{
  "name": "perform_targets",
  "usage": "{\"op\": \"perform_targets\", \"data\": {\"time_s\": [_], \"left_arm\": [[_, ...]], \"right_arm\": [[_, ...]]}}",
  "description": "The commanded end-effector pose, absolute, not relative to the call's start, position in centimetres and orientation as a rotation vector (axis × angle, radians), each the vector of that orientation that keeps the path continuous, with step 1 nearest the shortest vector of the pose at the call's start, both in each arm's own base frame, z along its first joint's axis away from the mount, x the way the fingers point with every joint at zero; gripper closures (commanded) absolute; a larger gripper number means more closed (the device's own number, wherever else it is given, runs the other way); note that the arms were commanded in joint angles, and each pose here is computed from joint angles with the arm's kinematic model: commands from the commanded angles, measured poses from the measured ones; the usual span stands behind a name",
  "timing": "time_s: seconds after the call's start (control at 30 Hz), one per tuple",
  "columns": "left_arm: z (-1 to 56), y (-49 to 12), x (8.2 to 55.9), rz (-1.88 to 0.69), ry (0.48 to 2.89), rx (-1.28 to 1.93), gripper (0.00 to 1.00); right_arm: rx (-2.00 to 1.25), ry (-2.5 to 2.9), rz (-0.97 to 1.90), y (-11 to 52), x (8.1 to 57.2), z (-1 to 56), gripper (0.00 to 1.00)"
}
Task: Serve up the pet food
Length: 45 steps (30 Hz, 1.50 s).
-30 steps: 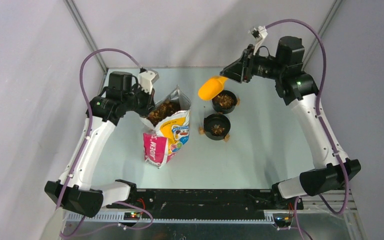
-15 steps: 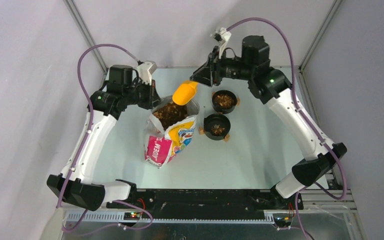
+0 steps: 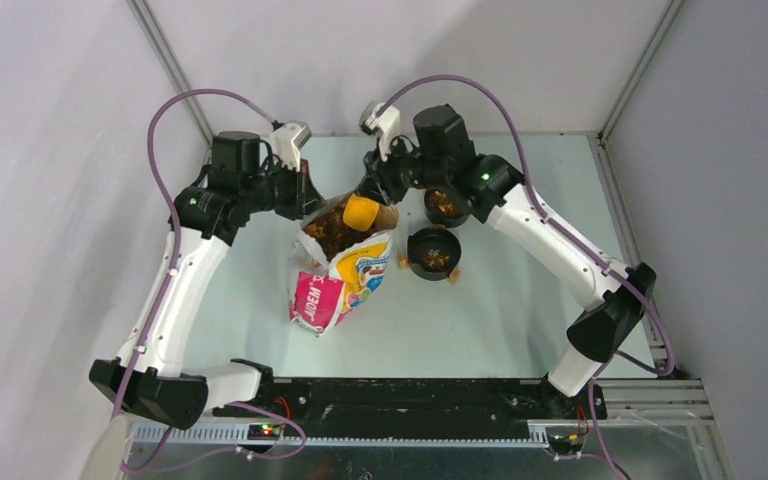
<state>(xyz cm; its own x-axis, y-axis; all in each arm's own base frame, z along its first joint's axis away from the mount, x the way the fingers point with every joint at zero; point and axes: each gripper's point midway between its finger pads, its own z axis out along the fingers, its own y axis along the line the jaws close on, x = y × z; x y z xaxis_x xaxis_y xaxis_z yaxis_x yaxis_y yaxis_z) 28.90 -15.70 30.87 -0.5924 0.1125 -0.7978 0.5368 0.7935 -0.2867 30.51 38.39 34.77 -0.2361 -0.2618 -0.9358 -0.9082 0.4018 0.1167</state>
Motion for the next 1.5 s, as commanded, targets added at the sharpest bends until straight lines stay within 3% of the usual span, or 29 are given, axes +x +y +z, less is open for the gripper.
{"op": "perform_targets", "data": {"time_s": [0.0, 0.03, 0.73, 0.8, 0.87, 0.93, 1.23, 1.37, 1.47], "left_arm": [[34.0, -16.9, 28.2, -0.726, 2.013, 0.54, 1.0], [33.9, -16.9, 28.2, -0.725, 2.015, 0.543, 1.0], [32.5, -15.9, 28.8, -0.636, 2.056, 0.536, 1.0], [32.2, -14.9, 29.0, -0.556, 2.071, 0.553, 0.87], [32.0, -13.8, 29.0, -0.469, 2.079, 0.589, 0.54], [31.6, -12.7, 29.1, -0.383, 2.096, 0.625, 0.45], [28.4, -11.8, 31.1, -0.284, 2.199, 0.671, 0.43], [32.3, -13.5, 30.3, -0.39, 2.064, 0.714, 0.43], [35.9, -13.6, 29.9, -0.392, 1.946, 0.702, 0.38]], "right_arm": [[-1.16, 1.535, 0.672, 39.1, 31.6, 34.4, 1.0], [-1.154, 1.46, 0.671, 39.4, 31.5, 35.6, 1.0], [-1.183, 1.816, 0.757, 41.2, 27.9, 22.6, 1.0], [-1.18, 1.848, 0.77, 40.9, 27.4, 21.9, 1.0], [-1.182, 1.859, 0.775, 40.6, 27.0, 21.6, 1.0], [-1.185, 1.859, 0.78, 40.4, 26.6, 21.6, 1.0], [-1.164, 1.839, 0.783, 39.7, 26.7, 22.6, 1.0], [-1.161, 1.838, 0.784, 39.2, 26.5, 22.8, 1.0], [-1.15, 1.839, 0.786, 38.7, 26.6, 22.8, 1.0]]}}
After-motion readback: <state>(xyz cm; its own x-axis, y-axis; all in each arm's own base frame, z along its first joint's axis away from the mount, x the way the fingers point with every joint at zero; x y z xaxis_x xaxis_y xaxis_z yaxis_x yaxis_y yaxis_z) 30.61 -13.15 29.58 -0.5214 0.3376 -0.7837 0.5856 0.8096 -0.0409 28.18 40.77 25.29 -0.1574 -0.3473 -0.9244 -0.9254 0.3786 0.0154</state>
